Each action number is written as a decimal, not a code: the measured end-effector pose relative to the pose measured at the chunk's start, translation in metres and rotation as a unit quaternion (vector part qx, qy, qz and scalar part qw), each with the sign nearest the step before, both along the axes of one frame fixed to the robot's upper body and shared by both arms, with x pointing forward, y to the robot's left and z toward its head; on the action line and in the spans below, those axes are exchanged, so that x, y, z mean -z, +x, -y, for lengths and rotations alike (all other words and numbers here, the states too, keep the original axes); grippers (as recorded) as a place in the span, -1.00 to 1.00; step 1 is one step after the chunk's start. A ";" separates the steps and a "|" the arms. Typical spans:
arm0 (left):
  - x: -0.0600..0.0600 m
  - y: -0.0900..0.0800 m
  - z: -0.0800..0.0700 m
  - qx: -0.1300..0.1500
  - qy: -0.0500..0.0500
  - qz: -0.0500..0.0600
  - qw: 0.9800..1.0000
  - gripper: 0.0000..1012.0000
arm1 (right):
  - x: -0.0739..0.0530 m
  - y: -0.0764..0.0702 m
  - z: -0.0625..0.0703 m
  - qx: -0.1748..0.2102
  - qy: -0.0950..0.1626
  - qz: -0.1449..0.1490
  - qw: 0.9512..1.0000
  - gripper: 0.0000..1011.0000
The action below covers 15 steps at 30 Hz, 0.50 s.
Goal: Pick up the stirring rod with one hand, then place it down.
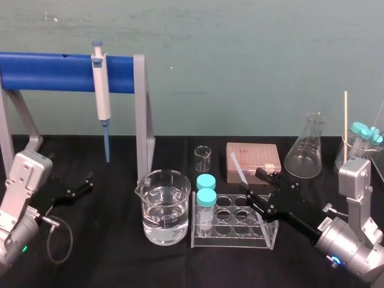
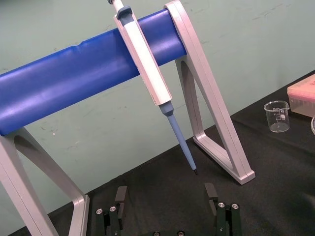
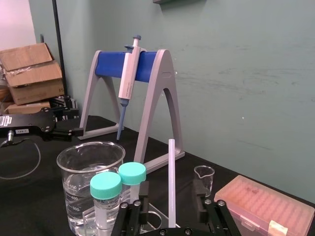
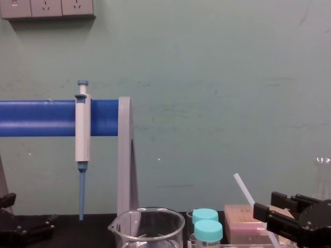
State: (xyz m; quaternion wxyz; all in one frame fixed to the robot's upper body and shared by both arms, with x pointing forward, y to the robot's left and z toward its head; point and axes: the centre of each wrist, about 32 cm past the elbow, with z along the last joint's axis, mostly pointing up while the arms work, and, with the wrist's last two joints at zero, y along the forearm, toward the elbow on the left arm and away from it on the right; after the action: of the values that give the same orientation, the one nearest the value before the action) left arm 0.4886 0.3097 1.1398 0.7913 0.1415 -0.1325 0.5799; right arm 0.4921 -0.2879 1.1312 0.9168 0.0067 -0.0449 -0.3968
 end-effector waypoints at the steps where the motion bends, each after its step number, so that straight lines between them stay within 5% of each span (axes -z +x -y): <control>1: 0.000 0.000 0.000 0.000 0.000 0.000 1.000 0.98 | 0.000 0.000 0.000 0.000 0.000 0.000 1.000 0.09; 10: 0.000 0.000 0.000 0.000 0.000 0.000 1.000 0.98 | 0.000 0.000 0.001 0.001 0.001 0.002 1.000 0.62; 15: 0.000 0.000 0.000 0.000 0.000 0.000 1.000 0.98 | -0.009 -0.003 0.010 0.080 -0.003 0.038 0.996 0.89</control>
State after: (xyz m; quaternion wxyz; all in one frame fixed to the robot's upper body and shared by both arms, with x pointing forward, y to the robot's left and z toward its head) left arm 0.4886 0.3097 1.1398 0.7913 0.1415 -0.1325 0.5799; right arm 0.4887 -0.2978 1.1403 0.8798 0.0156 -0.0810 -0.4682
